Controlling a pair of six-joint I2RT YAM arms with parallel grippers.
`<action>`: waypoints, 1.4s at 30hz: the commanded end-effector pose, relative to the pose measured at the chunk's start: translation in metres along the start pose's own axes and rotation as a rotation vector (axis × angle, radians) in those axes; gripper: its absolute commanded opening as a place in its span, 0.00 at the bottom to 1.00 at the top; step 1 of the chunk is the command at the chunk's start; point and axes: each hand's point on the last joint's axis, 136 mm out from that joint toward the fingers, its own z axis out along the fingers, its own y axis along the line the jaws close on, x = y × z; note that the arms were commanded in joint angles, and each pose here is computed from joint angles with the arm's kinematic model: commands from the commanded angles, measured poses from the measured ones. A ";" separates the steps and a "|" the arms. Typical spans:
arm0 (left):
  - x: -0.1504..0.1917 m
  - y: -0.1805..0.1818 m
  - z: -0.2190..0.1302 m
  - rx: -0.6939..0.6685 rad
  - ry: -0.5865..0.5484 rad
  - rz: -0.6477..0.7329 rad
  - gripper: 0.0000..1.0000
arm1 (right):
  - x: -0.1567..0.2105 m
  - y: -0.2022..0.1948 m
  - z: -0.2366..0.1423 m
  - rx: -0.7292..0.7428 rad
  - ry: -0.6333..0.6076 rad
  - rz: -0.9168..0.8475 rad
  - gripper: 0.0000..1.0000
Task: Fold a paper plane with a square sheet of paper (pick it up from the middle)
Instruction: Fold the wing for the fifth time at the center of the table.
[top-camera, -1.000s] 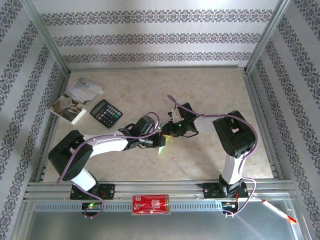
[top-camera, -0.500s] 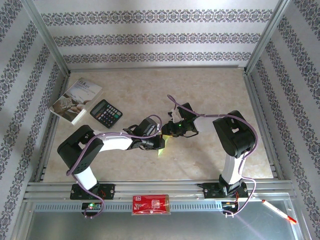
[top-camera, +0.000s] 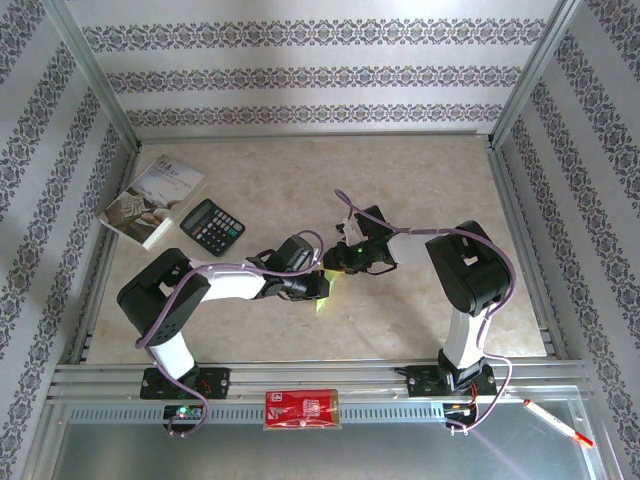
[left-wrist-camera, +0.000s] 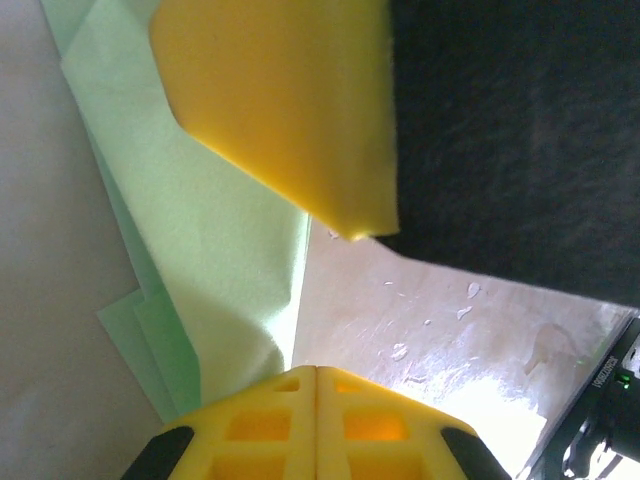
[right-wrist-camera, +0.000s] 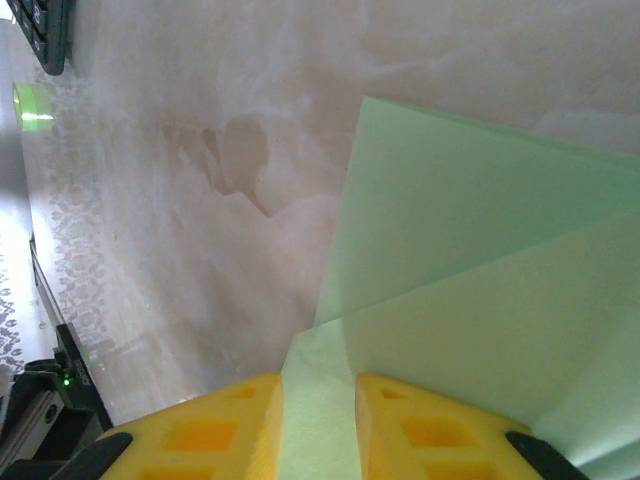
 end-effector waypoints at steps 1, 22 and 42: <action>0.006 0.008 0.007 0.013 0.025 -0.002 0.06 | 0.011 -0.021 0.005 0.073 0.023 0.018 0.27; 0.050 0.013 0.003 0.009 0.146 -0.032 0.06 | 0.015 -0.029 0.005 0.106 0.029 0.036 0.26; 0.088 0.010 0.000 0.014 0.249 -0.018 0.06 | 0.016 -0.031 0.004 0.122 0.029 0.037 0.25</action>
